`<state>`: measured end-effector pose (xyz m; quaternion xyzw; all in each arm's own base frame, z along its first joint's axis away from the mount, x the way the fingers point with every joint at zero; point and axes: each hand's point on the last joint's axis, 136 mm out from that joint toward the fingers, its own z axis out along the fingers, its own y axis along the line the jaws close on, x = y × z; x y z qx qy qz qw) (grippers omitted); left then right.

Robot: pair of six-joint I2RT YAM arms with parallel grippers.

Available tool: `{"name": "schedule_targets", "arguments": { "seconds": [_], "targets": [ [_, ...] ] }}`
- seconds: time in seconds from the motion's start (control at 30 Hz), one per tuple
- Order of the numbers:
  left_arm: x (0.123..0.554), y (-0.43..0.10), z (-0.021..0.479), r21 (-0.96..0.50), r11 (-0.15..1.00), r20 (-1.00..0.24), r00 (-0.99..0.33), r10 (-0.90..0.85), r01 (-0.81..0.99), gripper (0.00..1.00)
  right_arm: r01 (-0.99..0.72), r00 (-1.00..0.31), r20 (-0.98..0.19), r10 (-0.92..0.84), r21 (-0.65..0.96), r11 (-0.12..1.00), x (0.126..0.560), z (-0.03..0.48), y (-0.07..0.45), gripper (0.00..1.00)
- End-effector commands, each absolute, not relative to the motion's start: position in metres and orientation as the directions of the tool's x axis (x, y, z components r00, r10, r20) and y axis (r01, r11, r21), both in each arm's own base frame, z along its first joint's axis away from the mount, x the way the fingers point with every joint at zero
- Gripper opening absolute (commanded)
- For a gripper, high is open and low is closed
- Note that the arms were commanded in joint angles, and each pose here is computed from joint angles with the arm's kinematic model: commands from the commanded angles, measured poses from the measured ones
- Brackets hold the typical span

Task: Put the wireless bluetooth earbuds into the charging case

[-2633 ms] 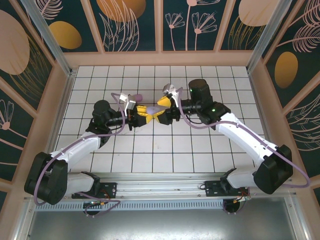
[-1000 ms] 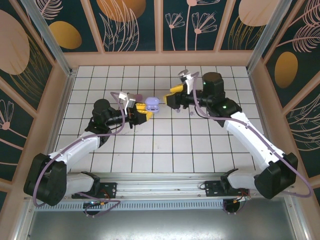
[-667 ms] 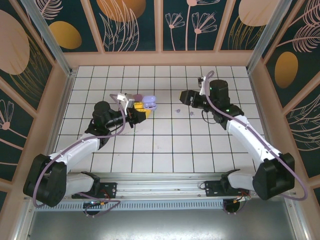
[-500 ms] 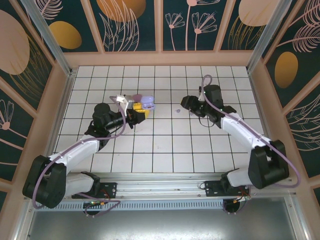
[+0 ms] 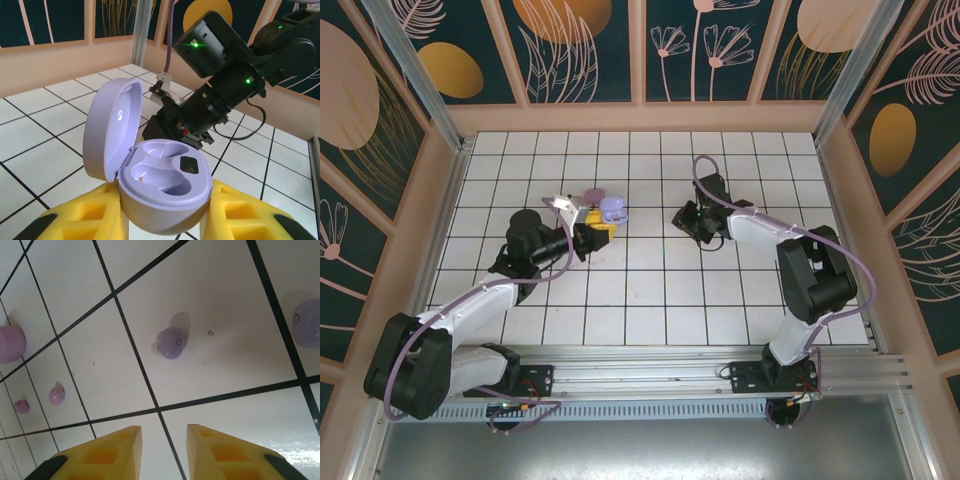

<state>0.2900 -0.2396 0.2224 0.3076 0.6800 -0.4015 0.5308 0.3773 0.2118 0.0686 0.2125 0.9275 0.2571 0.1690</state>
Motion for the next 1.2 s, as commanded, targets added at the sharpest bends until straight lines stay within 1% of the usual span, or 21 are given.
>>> {"name": "schedule_targets", "arguments": {
  "seconds": [0.0, 0.17, 0.57, 1.17],
  "targets": [
    [0.283, -0.241, 0.228, -0.189, 0.469, -0.978, -0.21, -0.008, 0.863, 0.0, 0.324, -0.835, -0.224, 0.503, 0.539, 0.777, 0.39, 0.07, 0.212, 0.27],
    [0.283, -0.243, 0.227, -0.199, 0.455, -0.976, -0.217, -0.013, 0.868, 0.0, 0.328, -0.84, -0.217, 0.498, 0.528, 0.783, 0.397, 0.061, 0.216, 0.26],
    [0.281, -0.244, 0.225, -0.202, 0.443, -0.975, -0.22, -0.011, 0.873, 0.0, 0.346, -0.839, -0.215, 0.5, 0.498, 0.795, 0.414, 0.047, 0.214, 0.27],
    [0.281, -0.245, 0.222, -0.205, 0.438, -0.974, -0.226, -0.003, 0.875, 0.0, 0.361, -0.841, -0.208, 0.499, 0.472, 0.804, 0.426, 0.029, 0.208, 0.28]
  ]
}}
